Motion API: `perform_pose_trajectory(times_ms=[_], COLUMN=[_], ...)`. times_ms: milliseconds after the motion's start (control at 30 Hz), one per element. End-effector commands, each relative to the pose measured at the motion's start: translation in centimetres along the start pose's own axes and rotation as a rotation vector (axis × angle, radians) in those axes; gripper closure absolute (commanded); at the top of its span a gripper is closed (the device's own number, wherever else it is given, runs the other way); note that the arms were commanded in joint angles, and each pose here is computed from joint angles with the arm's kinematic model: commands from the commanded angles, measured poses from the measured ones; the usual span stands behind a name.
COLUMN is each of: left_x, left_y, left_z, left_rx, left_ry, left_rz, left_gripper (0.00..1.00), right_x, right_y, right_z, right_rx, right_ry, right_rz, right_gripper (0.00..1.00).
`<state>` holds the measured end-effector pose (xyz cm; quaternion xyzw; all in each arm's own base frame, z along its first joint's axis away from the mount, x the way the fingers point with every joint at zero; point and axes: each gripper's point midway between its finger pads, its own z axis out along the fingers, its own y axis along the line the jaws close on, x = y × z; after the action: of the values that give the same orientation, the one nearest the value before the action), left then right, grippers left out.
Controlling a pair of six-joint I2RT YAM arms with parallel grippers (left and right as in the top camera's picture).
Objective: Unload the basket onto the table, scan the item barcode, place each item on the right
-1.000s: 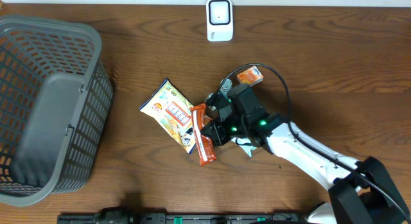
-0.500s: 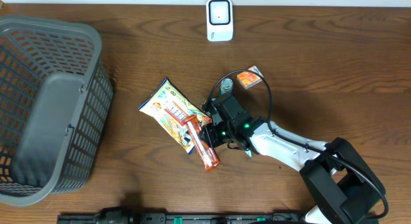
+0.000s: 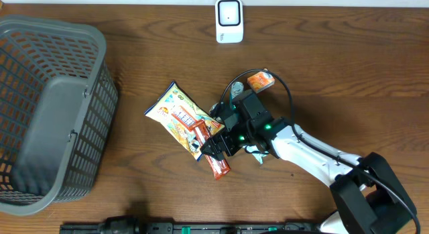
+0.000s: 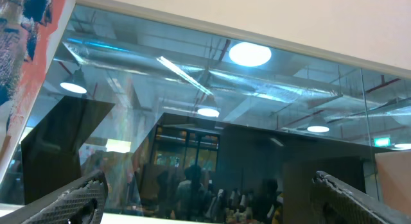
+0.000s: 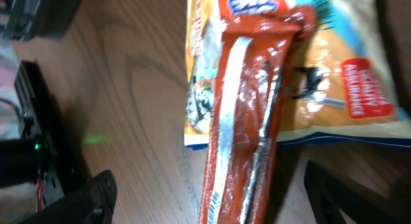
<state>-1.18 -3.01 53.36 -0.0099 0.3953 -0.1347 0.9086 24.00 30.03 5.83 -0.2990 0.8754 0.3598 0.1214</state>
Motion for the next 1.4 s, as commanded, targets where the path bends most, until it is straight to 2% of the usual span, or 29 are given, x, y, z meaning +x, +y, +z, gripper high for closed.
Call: perform_pose_trajectory(times_ms=[0, 367, 600, 833, 1000, 1167, 1367], left_x=[-0.1, -0.1, -0.1, -0.2, -0.2, -0.2, -0.2], left_y=[-0.2, -0.2, -0.2, -0.2, -0.2, -0.2, -0.2], left_z=[-0.3, -0.3, -0.3, -0.3, -0.3, -0.3, -0.3], left_rx=[0.006, 0.006, 0.006, 0.006, 0.006, 0.007, 0.007], left_ry=[-0.010, -0.010, -0.010, -0.011, -0.011, -0.014, -0.014], left_rz=[-0.005, -0.005, -0.005, -0.005, -0.005, -0.004, -0.004], left_gripper=[0.00, 0.00, 0.00, 0.00, 0.00, 0.00, 0.00], right_x=[0.3, 1.8, 2.1, 2.6, 2.9, 2.5, 1.9], right_y=[0.4, -2.9, -1.7, -1.0, -2.1, -2.5, -2.0], right_z=[0.6, 3.4, 3.9, 4.4, 5.1, 5.3, 5.4], right_rx=[-0.053, -0.047, -0.113, -0.114, 0.003, 0.028, 0.000], right_ry=[0.027, 0.077, 0.092, 0.115, 0.113, 0.095, 0.073], right_rz=[-0.039, 0.110, 0.109, 0.156, 0.218, 0.236, 0.218], right_gripper=[0.13, 0.16, 0.28, 0.35, 0.37, 0.53, 0.62])
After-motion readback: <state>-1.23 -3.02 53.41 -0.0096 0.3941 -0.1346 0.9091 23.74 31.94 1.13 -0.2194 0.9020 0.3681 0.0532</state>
